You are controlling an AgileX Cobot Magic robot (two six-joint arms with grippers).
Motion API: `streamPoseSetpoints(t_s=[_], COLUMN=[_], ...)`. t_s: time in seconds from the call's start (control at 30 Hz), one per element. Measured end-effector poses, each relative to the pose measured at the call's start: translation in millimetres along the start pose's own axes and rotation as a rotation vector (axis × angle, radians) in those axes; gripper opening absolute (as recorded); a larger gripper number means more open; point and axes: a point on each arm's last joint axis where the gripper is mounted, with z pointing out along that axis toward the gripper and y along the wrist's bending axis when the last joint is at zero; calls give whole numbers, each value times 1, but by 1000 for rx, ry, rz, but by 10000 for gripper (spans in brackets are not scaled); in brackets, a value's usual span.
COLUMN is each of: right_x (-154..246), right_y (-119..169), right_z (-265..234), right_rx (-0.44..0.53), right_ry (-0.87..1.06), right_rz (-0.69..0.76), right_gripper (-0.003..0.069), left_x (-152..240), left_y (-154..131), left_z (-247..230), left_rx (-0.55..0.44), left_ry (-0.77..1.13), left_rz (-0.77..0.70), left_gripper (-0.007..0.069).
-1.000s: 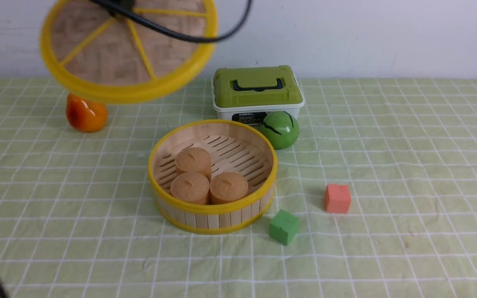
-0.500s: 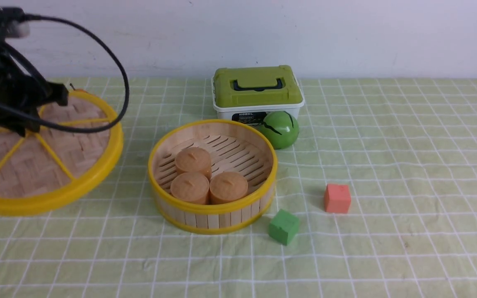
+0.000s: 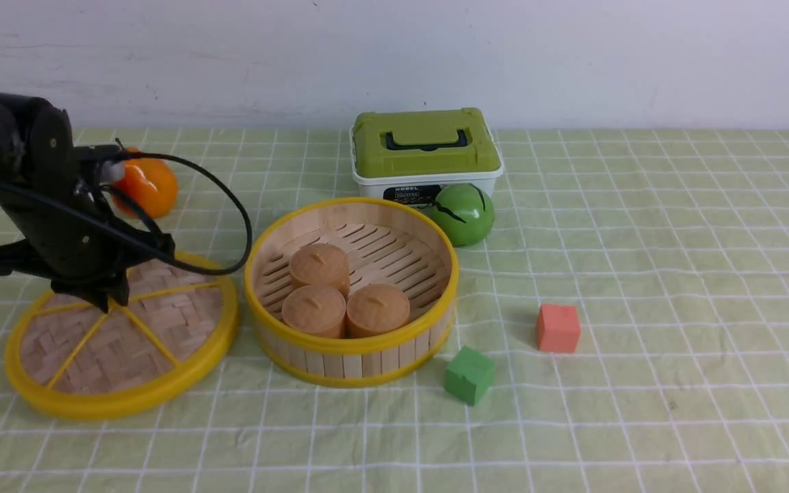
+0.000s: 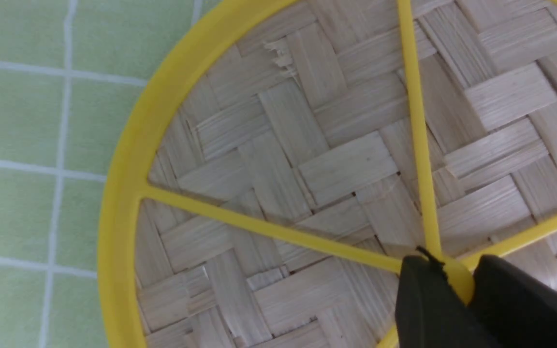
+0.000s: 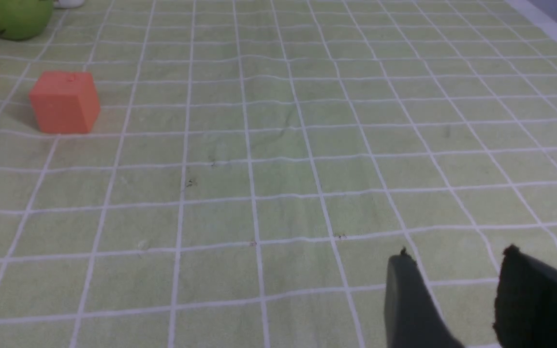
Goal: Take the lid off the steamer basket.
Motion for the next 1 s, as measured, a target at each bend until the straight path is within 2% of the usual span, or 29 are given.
streamPoseSetpoints(t_s=[0.07, 0.13, 0.23, 0.27, 0.3, 0.37, 0.4, 0.43, 0.47, 0.5, 0.63, 0.7, 0.77, 0.8, 0.87, 1.0], right_x=[0, 0, 0, 0, 0, 0, 0, 0, 0, 0, 0, 0, 0, 0, 0, 0], right_y=[0, 0, 0, 0, 0, 0, 0, 0, 0, 0, 0, 0, 0, 0, 0, 0], right_z=[0, 0, 0, 0, 0, 0, 0, 0, 0, 0, 0, 0, 0, 0, 0, 0], right_rx=[0, 0, 0, 0, 0, 0, 0, 0, 0, 0, 0, 0, 0, 0, 0, 0], right_ry=[0, 0, 0, 0, 0, 0, 0, 0, 0, 0, 0, 0, 0, 0, 0, 0], right_rz=[0, 0, 0, 0, 0, 0, 0, 0, 0, 0, 0, 0, 0, 0, 0, 0], right_gripper=[241, 241, 241, 241, 241, 241, 241, 241, 241, 241, 241, 241, 241, 241, 241, 241], left_x=[0, 0, 0, 0, -1, -2, -4, -4, -4, -1, 22, 37, 71, 83, 101, 170], left_y=[-1, -2, -3, -3, -3, -3, -3, -2, -2, 0, 7, 11, 17, 20, 23, 38], left_z=[4, 5, 1, -1, -12, -31, -56, -77, -77, -122, -221, -250, -288, -292, -297, -297], left_rx=[5, 16, 36, 38, 52, 70, 92, 110, 112, 150, 259, 296, 349, 355, 359, 371], left_ry=[4, 0, -1, -3, -11, -48, -104, -154, -153, -261, -520, -607, -737, -762, -795, -939], left_rz=[-8, -21, -45, -46, -58, -57, -53, -50, -51, -50, -49, -44, -23, -14, 4, 19], left_gripper=[116, 162, 283, 290, 335, 358, 359, 349, 349, 307, 160, 102, 15, -13, -13, -13])
